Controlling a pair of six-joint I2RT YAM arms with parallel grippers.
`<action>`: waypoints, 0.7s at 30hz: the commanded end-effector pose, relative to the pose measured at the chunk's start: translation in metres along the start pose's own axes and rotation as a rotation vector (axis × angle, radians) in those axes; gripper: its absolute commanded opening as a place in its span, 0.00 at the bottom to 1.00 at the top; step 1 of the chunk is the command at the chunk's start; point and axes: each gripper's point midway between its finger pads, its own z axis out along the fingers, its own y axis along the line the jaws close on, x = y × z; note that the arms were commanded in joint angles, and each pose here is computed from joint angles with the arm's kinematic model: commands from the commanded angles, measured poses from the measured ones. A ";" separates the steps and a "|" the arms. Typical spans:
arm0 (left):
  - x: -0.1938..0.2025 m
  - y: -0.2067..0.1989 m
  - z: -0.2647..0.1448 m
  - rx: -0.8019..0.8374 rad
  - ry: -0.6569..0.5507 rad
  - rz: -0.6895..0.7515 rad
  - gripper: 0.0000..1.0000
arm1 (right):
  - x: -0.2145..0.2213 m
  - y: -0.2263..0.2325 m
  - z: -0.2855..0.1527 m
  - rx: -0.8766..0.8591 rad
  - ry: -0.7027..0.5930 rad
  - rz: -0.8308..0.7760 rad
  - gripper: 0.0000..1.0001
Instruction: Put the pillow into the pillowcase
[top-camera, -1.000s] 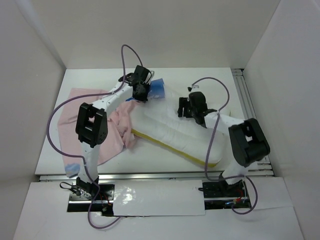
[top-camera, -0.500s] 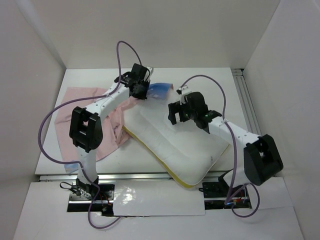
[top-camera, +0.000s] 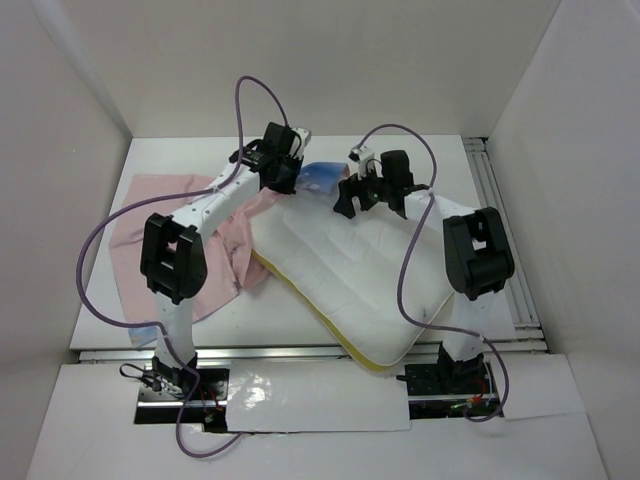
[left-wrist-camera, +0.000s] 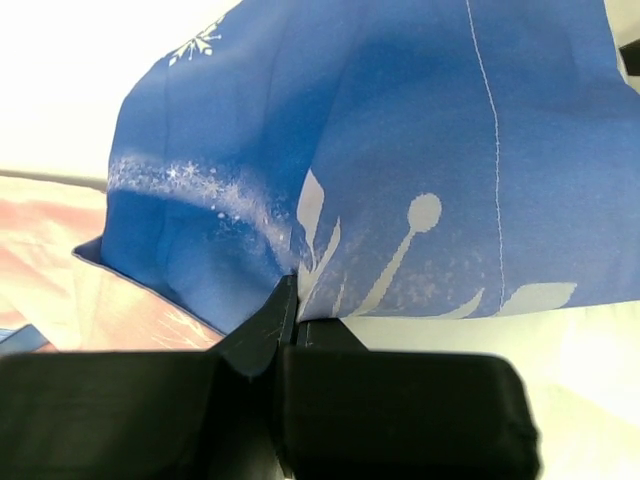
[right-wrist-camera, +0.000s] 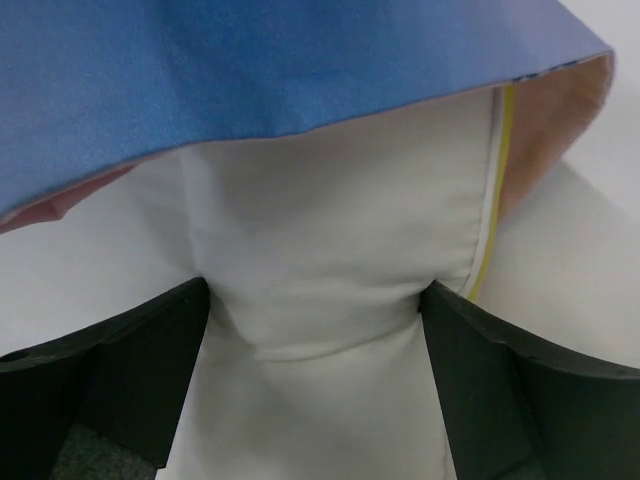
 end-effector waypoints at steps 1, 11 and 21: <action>-0.032 0.000 -0.003 -0.011 -0.097 0.011 0.11 | -0.019 0.011 0.016 -0.153 -0.074 -0.066 0.90; -0.046 0.015 0.021 -0.112 -0.104 0.006 0.94 | 0.003 0.028 0.022 -0.237 -0.029 -0.018 0.00; -0.028 -0.005 0.053 -0.017 -0.060 0.052 0.48 | -0.009 0.037 0.019 -0.218 -0.061 -0.010 0.00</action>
